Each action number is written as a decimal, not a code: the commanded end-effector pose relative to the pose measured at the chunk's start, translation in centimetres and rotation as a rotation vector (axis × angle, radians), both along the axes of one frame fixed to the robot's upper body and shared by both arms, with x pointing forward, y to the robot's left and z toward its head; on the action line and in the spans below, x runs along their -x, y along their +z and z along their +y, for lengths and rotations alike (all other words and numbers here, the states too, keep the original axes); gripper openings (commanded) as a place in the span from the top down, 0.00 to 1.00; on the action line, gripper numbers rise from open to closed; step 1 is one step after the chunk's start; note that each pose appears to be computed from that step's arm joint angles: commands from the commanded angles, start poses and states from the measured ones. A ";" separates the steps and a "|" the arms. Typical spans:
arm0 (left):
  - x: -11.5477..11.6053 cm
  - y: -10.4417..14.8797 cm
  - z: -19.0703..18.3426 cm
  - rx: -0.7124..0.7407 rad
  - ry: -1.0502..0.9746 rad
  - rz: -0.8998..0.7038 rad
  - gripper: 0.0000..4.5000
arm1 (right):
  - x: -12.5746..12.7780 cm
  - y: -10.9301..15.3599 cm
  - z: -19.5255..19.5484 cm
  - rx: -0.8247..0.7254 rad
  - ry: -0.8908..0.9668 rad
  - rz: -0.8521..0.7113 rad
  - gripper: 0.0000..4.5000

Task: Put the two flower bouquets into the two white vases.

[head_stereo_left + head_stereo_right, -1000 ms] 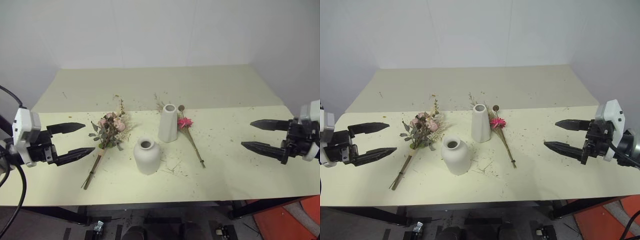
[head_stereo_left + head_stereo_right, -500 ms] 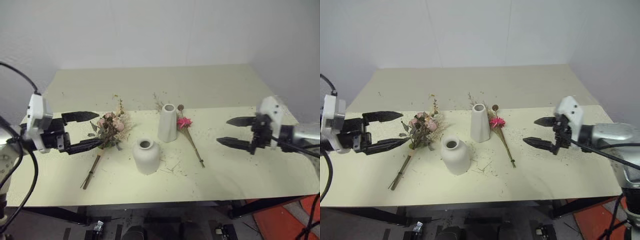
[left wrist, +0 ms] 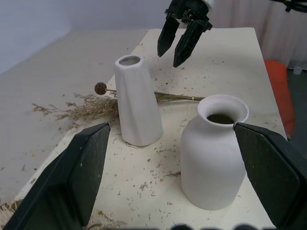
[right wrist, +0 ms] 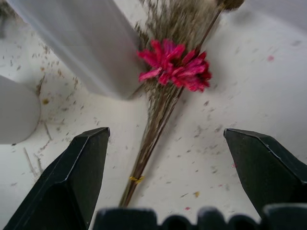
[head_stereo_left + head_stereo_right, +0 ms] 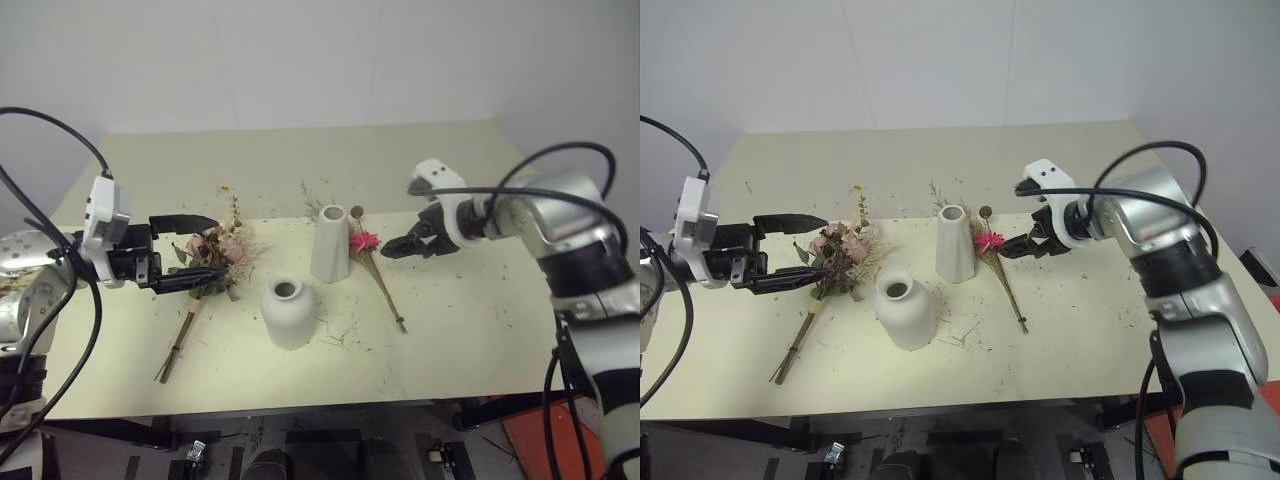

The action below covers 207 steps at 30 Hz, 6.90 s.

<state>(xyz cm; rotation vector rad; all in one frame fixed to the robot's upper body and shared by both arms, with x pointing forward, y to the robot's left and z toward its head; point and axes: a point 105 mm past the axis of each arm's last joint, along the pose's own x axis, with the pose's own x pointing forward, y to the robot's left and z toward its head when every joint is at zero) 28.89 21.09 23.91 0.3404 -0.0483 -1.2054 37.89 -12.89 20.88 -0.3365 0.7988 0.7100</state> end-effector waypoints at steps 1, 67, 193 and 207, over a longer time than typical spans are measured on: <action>0.0 1.1 -0.2 -0.002 -0.022 -0.055 0.01 | -0.7 -0.8 0.0 0.066 -0.015 0.065 0.00; -0.9 4.0 3.0 0.122 0.140 -0.005 0.00 | 0.9 16.2 5.0 -0.965 0.090 -0.827 1.00; -5.9 4.8 1.4 0.274 0.672 -0.052 0.97 | 9.9 4.0 -2.9 -0.329 0.671 -0.619 0.09; 0.0 11.2 -5.2 0.582 -0.055 0.080 0.97 | 10.9 3.6 -3.1 -0.408 0.702 -0.564 0.09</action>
